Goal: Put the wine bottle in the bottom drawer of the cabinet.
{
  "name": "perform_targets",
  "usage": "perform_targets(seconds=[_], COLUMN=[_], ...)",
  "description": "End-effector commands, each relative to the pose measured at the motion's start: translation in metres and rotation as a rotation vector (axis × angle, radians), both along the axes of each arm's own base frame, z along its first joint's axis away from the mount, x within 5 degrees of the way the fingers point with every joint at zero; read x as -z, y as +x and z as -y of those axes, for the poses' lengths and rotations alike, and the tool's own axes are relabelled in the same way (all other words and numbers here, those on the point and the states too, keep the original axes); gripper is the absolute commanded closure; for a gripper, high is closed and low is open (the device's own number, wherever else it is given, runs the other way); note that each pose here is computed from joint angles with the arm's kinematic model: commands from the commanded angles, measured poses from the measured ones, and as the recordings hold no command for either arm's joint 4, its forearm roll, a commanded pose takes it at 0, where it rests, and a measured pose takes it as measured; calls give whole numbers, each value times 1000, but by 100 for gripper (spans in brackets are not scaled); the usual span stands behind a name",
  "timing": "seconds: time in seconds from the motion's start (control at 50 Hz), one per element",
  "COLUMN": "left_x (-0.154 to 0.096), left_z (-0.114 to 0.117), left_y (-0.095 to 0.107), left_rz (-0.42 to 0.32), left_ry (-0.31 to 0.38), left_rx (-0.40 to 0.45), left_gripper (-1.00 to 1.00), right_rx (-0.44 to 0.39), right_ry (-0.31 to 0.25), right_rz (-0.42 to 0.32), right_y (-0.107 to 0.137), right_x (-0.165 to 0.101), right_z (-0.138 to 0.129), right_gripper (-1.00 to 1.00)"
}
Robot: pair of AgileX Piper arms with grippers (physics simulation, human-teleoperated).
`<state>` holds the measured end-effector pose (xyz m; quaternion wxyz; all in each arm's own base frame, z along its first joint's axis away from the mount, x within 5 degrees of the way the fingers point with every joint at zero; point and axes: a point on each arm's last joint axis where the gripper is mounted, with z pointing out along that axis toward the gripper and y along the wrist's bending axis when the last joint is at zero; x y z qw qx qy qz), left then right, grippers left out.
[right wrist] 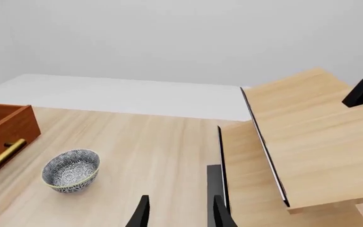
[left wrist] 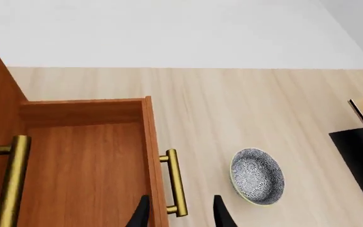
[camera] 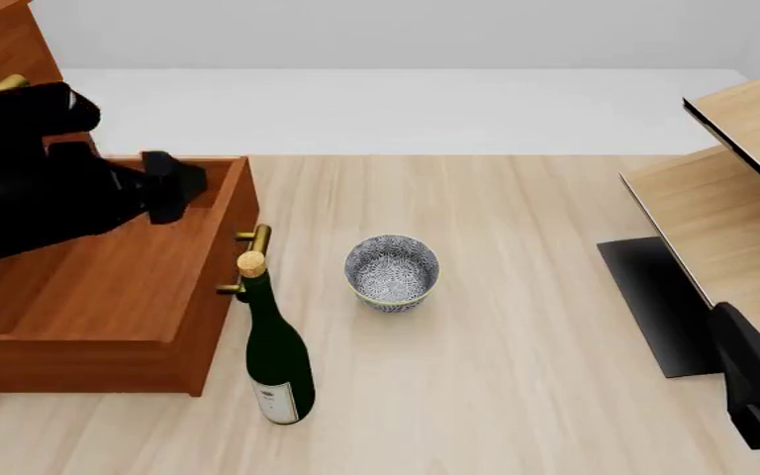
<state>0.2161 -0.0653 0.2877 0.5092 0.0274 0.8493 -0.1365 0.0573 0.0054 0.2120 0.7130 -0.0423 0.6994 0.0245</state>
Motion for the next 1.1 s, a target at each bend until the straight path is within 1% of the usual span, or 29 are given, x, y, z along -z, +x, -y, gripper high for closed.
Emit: perform_targets(seconds=[0.02, 0.06, 0.08, 0.12, 0.16, 0.2, 0.24, 0.28, 0.32, 0.34, 0.36, 0.38, 0.4, 0.42, 0.46, 0.48, 0.5, 0.52, 0.54, 0.6, 0.62, 0.66, 0.7, 0.76, 0.8, 0.9, 0.96, 1.0, 1.1], left_x=[-35, -44, -45, -52, -60, -63, -69, -66, -64, -65, -69, -71, -73, -73, -68, -70, -75, -74, -72, -72, -68, -65, -60, -56, -56, -54, -53, -52, -49], left_z=[-12, -10, -13, -13, -17, -18, -20, -21, -23, -23, -24, -22, -24, -27, -27, -28, -30, -29, -30, -29, -28, -30, -29, -31, -32, -31, -30, -27, -22], left_y=[-21, -34, -35, -45, -55, -61, -72, -73, -78, -84, -97, -105, -113, -113, -107, -113, -126, -127, -125, -138, -136, -139, -139, -142, -147, -151, -149, -149, -147], left_rz=[134, 181, 179, 220, 277, 291, 337, 330, 346, 368, 416, 449, 469, 465, 442, 463, 495, 480, 469, 499, 474, 455, 435, 445, 469, 487, 471, 471, 472], left_ry=[28, 14, 15, 38, 58, 41, 36, 47, 63, 48, 10, 13, -7, -18, 13, -8, -72, -95, -84, -85, -85, -133, -128, -111, -93, -45, -45, -18, 28], left_rx=[-2, 26, 14, 42, 44, 44, 54, 51, 55, 59, 79, 114, 119, 94, 79, 85, 103, 104, 94, 156, 158, 142, 150, 146, 177, 219, 223, 268, 315], left_gripper=[-100, -100, -100, -100, -100, -100, -100, -100, -100, -100, -100, -100, -100, -100, -100, -100, -100, -100, -100, -100, -100, -100, -100, -100, -100, -100, -100, -100, -100], right_rx=[-2, -3, -3, -4, -5, -7, -8, -11, -11, -13, -13, -14, -15, -15, -16, -16, -17, -17, -16, -16, -17, -18, -20, -21, -21, -25, -26, -26, -25], right_ry=[-1, 0, 0, 0, 0, 0, 0, -1, 0, -2, -1, 0, -1, 0, -1, 0, 0, 0, 0, 0, 0, 1, 0, 0, -1, -1, -1, -1, -1], right_rz=[2, 3, 3, 4, 3, 4, 4, 5, 6, 5, 5, 5, 6, 6, 5, 5, 5, 4, 4, 4, 4, 3, 1, -1, 0, -3, -3, -3, -3], right_y=[1, 1, 1, 0, 0, 1, 1, 1, 1, 1, 1, 1, 1, 1, 1, 1, 1, 1, 1, 0, 0, 1, 1, 2, 2, 3, 3, 3, 3], right_x=[-1, -1, -1, -2, -2, -2, -2, -2, -2, -2, -2, -2, -2, -2, -2, -2, -2, -2, -2, -1, -1, -1, 0, 1, 0, 1, 1, 1, 1], right_z=[0, 0, 0, 0, 0, 0, -1, -1, -1, -1, -1, -1, -1, -1, -1, -1, -1, -1, -1, -1, -1, -1, -1, -1, -1, -2, -2, -2, -2], right_gripper=[-100, -100, -100, -100, -100, -100, -100, -100, -100, -100, -100, -100, -100, -100, -100, -100, -100, -100, -100, -100, -100, -100, -100, -100, -100, -100, -100, -100, -100])
